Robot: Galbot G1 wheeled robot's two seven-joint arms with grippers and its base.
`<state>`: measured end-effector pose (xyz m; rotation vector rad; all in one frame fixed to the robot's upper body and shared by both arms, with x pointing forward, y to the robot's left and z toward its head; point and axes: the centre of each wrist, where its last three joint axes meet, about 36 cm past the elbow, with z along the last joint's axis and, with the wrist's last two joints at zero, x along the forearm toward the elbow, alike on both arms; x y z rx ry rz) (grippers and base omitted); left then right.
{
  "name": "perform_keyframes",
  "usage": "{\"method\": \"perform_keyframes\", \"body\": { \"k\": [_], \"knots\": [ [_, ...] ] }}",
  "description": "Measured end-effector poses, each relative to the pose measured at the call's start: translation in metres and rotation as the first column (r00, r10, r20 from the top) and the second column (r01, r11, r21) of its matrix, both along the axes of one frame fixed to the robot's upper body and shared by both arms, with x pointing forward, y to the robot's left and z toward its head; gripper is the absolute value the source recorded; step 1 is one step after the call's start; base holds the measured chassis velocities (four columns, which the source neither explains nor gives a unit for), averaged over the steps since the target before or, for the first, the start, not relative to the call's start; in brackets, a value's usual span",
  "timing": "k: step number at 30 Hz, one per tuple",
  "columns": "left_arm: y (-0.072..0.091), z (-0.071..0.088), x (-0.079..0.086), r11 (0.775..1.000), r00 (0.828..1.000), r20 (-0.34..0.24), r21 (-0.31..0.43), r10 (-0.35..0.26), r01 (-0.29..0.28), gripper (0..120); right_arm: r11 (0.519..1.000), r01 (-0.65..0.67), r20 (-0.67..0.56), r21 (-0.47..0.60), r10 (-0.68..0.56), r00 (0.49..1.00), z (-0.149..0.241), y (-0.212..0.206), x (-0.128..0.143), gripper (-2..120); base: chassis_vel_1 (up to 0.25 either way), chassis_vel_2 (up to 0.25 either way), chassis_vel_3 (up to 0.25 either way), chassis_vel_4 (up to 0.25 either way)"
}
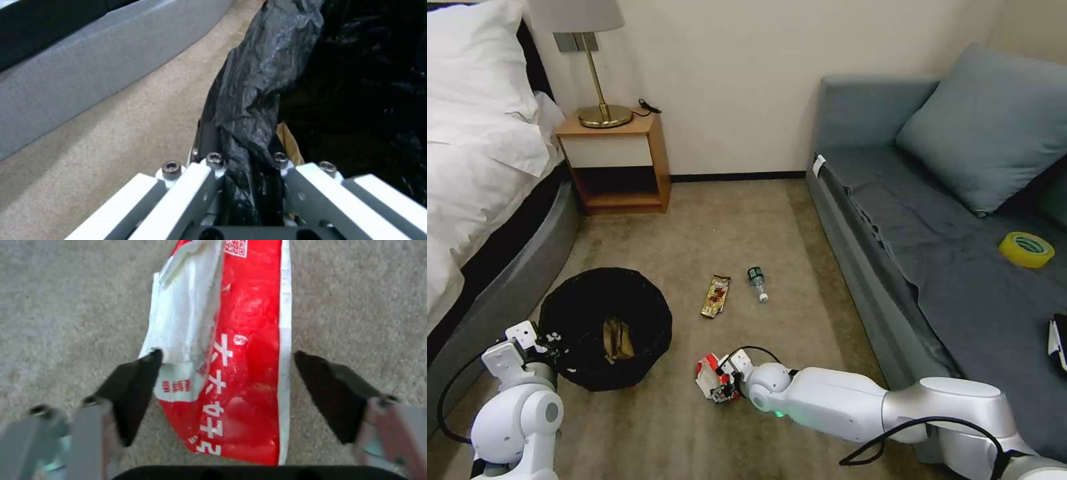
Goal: Pick up the trash bin, then pick up the garbage on the floor and place it into the trash bin.
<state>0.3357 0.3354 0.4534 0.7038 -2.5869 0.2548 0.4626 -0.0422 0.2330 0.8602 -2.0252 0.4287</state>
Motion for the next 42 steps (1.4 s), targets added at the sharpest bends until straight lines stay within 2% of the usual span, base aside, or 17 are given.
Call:
{"method": "perform_keyframes", "body": {
  "k": [2, 4, 7, 9, 11, 12, 14, 15, 17, 19, 21, 27, 37, 42],
  "knots": [
    [0.000, 0.000, 0.001, 1.000, 1.000, 0.000, 0.001, 0.001, -0.001, 3, 1.000, -0.002, 0.002, 0.006, 0.002, 1.000, 0.000, 0.000, -0.002, 67, 0.000, 0.000, 0.000, 0.000],
    [0.001, -0.001, 0.001, 1.000, 1.000, 0.000, 0.002, 0.002, -0.002, 3, 1.000, -0.003, 0.003, 0.007, 0.003, 1.000, 0.001, 0.000, -0.002, 63, 0.000, 0.000, 0.000, 0.000],
    [0.001, -0.001, 0.001, 1.000, 1.000, -0.002, 0.004, 0.003, -0.003, 3, 1.000, -0.004, 0.006, 0.013, 0.004, 1.000, 0.001, 0.001, -0.003, 47, 0.000, 0.000, 0.000, 0.000],
    [0.001, -0.001, 0.001, 1.000, 1.000, -0.003, 0.005, 0.003, -0.003, 3, 1.000, -0.005, 0.007, 0.014, 0.005, 1.000, 0.002, 0.001, -0.004, 44, 0.000, 0.000, 0.000, 0.000],
    [0.001, -0.001, 0.001, 1.000, 1.000, -0.003, 0.006, 0.004, -0.004, 3, 1.000, -0.009, 0.009, 0.021, 0.009, 1.000, 0.002, 0.001, -0.006, 33, 0.000, 0.000, 0.000, 0.000],
    [0.001, -0.001, 0.001, 1.000, 1.000, -0.003, 0.006, 0.004, -0.004, 3, 1.000, -0.009, 0.009, 0.021, 0.009, 1.000, 0.002, 0.001, -0.006, 33, 0.000, 0.000, 0.000, 0.000],
    [0.001, -0.002, 0.001, 1.000, 1.000, -0.003, 0.006, 0.005, -0.005, 3, 0.999, -0.013, 0.011, 0.029, 0.013, 1.000, 0.004, 0.002, -0.008, 23, 0.000, 0.000, 0.000, 0.000],
    [0.001, -0.002, 0.001, 1.000, 1.000, -0.003, 0.006, 0.005, -0.005, 3, 0.999, -0.013, 0.011, 0.029, 0.013, 1.000, 0.004, 0.002, -0.008, 23, 0.000, 0.000, 0.000, 0.000],
    [0.001, -0.002, 0.001, 1.000, 1.000, -0.003, 0.006, 0.005, -0.005, 3, 0.999, -0.013, 0.017, 0.034, 0.013, 1.000, 0.005, 0.002, -0.010, 11, 0.000, 0.000, 0.000, 0.000],
    [0.001, -0.002, 0.001, 1.000, 1.000, -0.003, 0.005, 0.005, -0.005, 3, 0.999, -0.012, 0.020, 0.036, 0.011, 1.000, 0.006, 0.002, -0.010, 8, 0.000, 0.000, 0.000, 0.000],
    [0.001, -0.002, 0.001, 1.000, 1.000, -0.003, 0.005, 0.006, -0.006, 3, 0.999, -0.010, 0.027, 0.041, 0.009, 1.000, 0.007, 0.002, -0.010, 0, 0.000, 0.000, 0.000, 0.000],
    [0.000, -0.002, 0.001, 1.000, 1.000, -0.003, 0.005, 0.006, -0.006, 3, 0.999, -0.007, 0.031, 0.053, 0.005, 0.999, 0.013, 0.003, -0.010, 0, 0.000, 0.000, 0.000, 0.000],
    [0.000, -0.004, 0.001, 1.000, 1.000, -0.005, 0.005, 0.009, -0.009, 3, 0.994, 0.022, 0.050, 0.105, -0.027, 0.998, 0.043, 0.000, -0.006, 0, 0.000, 0.000, 0.000, 0.000],
    [0.001, -0.006, 0.002, 1.000, 1.000, -0.008, 0.007, 0.008, -0.008, 3, 0.991, 0.072, 0.082, 0.113, -0.082, 0.993, 0.068, -0.027, 0.007, 0, 0.000, 0.000, 0.000, 0.000]
  ]
}}
